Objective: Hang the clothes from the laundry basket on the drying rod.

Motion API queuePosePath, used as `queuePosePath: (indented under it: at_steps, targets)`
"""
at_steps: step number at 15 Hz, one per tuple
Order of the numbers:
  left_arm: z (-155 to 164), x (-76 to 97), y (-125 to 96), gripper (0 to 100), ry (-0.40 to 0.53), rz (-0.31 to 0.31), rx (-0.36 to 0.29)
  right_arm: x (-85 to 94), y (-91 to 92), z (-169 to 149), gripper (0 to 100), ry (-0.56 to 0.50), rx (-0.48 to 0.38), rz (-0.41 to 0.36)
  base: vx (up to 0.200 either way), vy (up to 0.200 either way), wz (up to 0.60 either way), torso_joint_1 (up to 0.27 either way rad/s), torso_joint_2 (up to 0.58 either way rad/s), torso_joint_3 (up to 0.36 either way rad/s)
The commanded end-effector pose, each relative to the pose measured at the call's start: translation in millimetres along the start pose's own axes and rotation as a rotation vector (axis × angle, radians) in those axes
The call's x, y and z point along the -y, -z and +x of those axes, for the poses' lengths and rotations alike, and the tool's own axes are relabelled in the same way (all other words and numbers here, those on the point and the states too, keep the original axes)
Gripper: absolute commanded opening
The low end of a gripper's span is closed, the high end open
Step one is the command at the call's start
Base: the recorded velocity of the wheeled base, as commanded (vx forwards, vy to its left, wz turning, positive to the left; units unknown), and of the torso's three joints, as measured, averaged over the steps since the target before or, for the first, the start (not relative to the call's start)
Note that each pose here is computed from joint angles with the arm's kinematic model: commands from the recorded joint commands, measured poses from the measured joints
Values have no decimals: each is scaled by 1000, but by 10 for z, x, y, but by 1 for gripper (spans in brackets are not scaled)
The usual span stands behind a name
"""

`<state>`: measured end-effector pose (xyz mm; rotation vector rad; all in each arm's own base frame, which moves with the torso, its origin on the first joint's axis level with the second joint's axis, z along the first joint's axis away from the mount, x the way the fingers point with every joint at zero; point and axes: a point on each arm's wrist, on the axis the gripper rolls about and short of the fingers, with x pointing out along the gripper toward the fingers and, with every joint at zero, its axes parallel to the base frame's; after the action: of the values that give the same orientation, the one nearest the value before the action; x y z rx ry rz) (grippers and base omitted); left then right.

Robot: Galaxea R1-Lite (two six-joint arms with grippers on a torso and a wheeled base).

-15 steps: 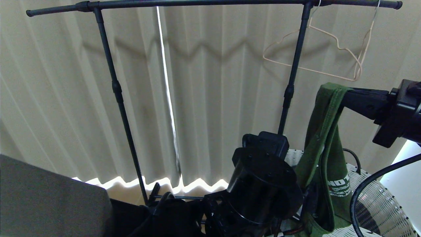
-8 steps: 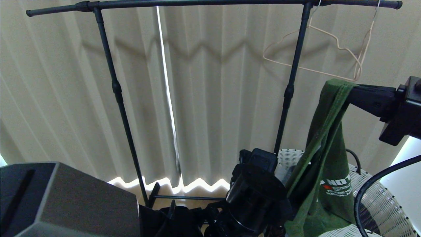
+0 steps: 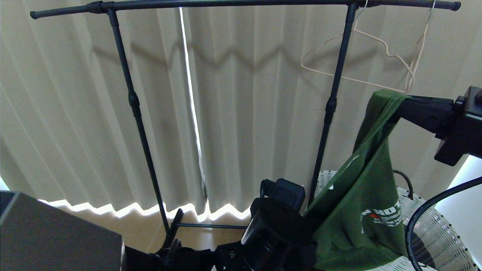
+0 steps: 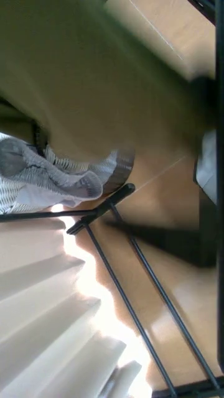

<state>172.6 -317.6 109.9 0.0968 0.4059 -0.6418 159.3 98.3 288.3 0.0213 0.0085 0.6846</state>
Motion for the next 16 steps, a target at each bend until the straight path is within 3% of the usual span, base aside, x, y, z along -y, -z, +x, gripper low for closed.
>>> queuePosePath:
  at_steps: [1, 4, 6, 8, 12, 14, 16]
  targets:
    - [-169, -57, -94, 0, -8, -17, 40, 1, 22, 13, 0, -1, -10, 1, 0, 0, 0, 0, 0, 0]
    - [-672, -255, -365, 0, 4, -18, 162, 9, 89, 51, 0, 3, -37, 5, 0, 0, 0, 0, 0, 0]
    - [-1165, -524, -756, 0, -24, -5, 314, 6, 80, 48, 0, 1, -33, 4, 0, 0, 0, 0, 0, 0]
    - [-1554, -719, -938, 0, -60, 22, 367, 4, 70, 35, 0, 1, -26, 3, 0, 0, 0, 0, 0, 0]
    - [-1975, -1038, -1260, 0, -123, 19, 408, 8, -32, 59, 0, 2, 12, -3, 0, 0, 0, 0, 0, 0]
    - [-2116, -1235, -1410, 0, -117, 99, 402, 34, -63, 135, 0, 11, 19, -8, 0, 0, 0, 0, 0, 0]
    - [-2153, -1307, -1493, 0, -92, 119, 366, 115, -18, 172, 0, 47, -2, -25, 0, 0, 0, 0, 0, 0]
